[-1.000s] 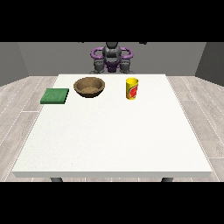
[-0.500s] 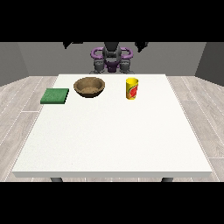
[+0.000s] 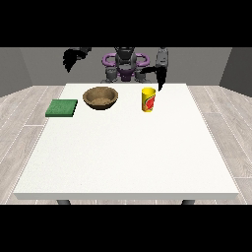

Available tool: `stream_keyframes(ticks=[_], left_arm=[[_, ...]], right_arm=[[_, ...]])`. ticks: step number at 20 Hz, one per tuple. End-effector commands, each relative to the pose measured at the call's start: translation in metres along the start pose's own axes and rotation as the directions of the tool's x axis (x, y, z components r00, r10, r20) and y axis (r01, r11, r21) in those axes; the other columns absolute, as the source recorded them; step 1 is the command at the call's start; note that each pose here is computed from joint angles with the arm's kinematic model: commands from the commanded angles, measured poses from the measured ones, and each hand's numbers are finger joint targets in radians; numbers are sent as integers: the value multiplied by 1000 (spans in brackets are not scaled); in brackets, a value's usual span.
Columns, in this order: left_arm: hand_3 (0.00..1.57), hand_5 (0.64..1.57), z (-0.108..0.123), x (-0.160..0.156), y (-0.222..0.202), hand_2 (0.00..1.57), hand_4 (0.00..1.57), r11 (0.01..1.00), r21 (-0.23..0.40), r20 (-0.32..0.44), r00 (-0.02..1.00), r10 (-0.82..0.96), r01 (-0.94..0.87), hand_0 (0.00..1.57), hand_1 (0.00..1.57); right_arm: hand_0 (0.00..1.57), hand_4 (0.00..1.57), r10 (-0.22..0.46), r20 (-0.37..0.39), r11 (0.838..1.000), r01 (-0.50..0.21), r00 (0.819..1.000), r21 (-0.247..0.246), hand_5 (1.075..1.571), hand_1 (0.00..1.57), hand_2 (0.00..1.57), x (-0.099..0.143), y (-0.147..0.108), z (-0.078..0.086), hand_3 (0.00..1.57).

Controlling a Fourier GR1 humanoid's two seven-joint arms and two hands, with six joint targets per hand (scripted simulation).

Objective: Pick the cup and pour the ball into the bowl, then pick the bowl and place it on the pad

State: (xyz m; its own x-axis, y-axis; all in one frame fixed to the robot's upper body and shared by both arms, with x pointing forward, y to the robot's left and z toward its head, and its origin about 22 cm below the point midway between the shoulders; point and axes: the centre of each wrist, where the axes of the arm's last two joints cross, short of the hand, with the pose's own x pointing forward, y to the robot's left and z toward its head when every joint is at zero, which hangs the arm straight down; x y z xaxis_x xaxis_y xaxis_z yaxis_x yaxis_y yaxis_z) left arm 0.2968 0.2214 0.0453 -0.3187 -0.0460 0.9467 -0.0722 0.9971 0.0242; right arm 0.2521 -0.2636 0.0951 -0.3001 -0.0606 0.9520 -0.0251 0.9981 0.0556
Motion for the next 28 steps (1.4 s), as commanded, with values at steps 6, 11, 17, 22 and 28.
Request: stream_keyframes(ticks=[6,11,17,22,28], left_arm=[[0,1441,14,-73,-2,0,0,1000,-17,-104,994,-18,16,0,0],[0,1422,6,-95,28,0,169,1000,-15,-102,995,-7,5,0,0],[0,1445,1,-113,-5,0,253,1000,1,-104,995,1,-1,0,0],[1379,1538,14,-130,21,1316,1243,990,55,-92,988,-125,130,919,919],[1571,1457,3,-130,20,1571,1366,969,91,-39,973,-226,228,1283,1283]], right_arm=[[0,667,-4,-57,1000,3,998,-24,1560,0,0,-23,-41,2,0],[0,667,0,-65,1000,-1,998,-9,1562,0,0,-32,-28,8,0],[0,671,6,-45,1000,-5,999,13,1562,0,0,-13,-49,-23,0],[0,662,1,18,998,-2,1000,59,1569,0,0,-4,-55,-14,0],[0,642,0,38,999,-2,999,51,1568,0,0,17,-92,-26,164]])
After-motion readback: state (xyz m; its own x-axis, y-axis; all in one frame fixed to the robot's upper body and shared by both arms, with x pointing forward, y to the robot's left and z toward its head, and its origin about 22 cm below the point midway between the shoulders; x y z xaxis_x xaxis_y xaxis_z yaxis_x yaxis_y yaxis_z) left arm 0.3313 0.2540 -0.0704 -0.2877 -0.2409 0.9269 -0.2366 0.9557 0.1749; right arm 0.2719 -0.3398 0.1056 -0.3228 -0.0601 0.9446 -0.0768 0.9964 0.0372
